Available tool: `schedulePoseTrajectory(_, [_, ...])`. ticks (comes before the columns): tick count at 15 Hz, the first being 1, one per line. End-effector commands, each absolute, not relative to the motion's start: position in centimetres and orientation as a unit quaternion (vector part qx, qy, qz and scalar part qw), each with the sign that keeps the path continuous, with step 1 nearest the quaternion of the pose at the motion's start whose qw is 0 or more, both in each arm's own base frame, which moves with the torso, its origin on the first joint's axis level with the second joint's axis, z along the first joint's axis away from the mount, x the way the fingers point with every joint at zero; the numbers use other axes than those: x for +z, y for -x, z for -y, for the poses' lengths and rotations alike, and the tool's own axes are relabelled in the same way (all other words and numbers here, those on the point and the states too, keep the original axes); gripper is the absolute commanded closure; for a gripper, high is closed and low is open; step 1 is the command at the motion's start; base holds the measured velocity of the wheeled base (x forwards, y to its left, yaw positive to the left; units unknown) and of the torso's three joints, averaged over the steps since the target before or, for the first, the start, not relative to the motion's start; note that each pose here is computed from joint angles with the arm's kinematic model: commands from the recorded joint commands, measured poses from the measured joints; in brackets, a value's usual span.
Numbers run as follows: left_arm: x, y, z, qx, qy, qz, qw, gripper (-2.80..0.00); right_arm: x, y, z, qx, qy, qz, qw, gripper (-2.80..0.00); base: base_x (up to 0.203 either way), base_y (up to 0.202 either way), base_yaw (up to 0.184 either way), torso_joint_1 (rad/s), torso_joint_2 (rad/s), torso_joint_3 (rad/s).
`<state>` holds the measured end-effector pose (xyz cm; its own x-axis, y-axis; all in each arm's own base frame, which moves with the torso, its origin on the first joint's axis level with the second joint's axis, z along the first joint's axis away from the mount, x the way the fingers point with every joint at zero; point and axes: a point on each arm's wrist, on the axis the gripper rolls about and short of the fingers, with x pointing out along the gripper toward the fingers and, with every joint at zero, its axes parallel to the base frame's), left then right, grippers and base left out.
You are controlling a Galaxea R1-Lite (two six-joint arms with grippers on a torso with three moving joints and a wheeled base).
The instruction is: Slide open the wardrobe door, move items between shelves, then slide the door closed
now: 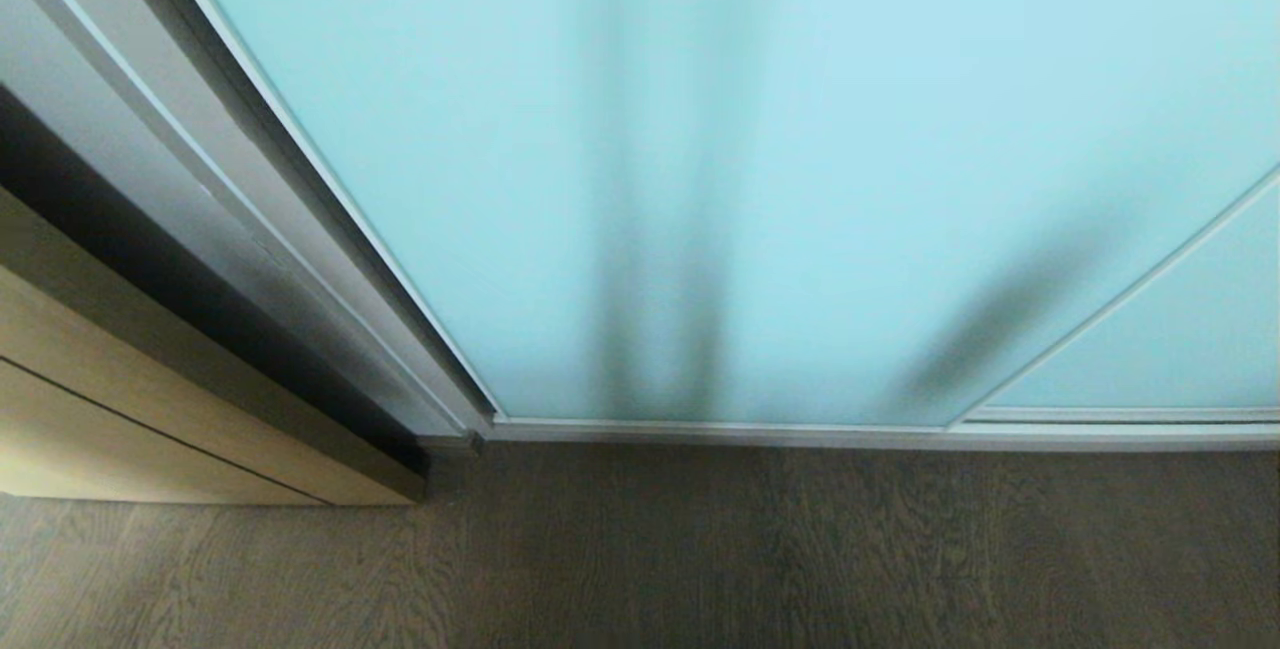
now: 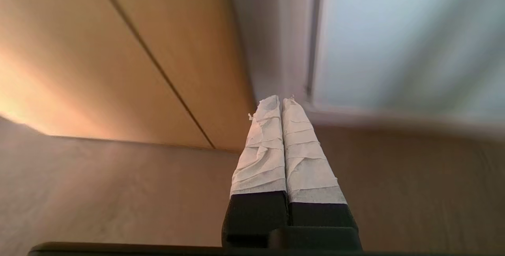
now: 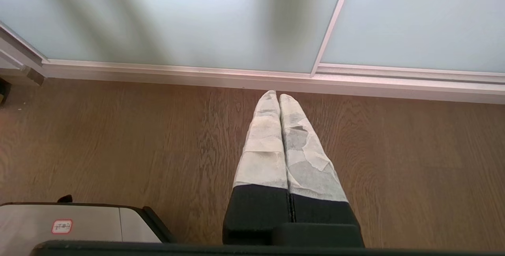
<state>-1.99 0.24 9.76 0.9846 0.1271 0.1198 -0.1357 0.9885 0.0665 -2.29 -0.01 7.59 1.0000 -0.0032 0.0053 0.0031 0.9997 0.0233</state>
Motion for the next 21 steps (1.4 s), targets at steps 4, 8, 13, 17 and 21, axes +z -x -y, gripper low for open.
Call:
schedulePoseTrajectory(4, [7.4,2.3,0.1,-0.002,-0.032,-0.011,0.999,0.0,7.6,2.3,0.0,-0.001,-0.012,0.002,1.0,0.0,0.0,0.0,0.0,0.0,0.0,0.0])
schedulePoseTrajectory(8, [7.5,2.3,0.1,-0.002,-0.021,-0.001,1.0,0.0,7.6,2.3,0.0,-0.001,-0.012,0.002,1.0,0.0,0.0,0.0,0.0,0.0,0.0,0.0])
schedulePoseTrajectory(13, [7.5,2.3,0.1,-0.002,-0.02,-0.001,1.0,0.0,7.6,2.3,0.0,-0.001,-0.012,0.002,1.0,0.0,0.0,0.0,0.0,0.0,0.0,0.0])
schedulePoseTrajectory(17, [7.5,2.3,0.1,-0.002,-0.02,-0.002,1.0,0.0,7.6,2.3,0.0,-0.001,-0.012,0.002,1.0,0.0,0.0,0.0,0.0,0.0,0.0,0.0])
schedulePoseTrajectory(21, [7.5,2.3,0.1,-0.002,-0.02,-0.002,1.0,0.0,7.6,2.3,0.0,-0.002,-0.012,0.002,1.0,0.0,0.0,0.0,0.0,0.0,0.0,0.0])
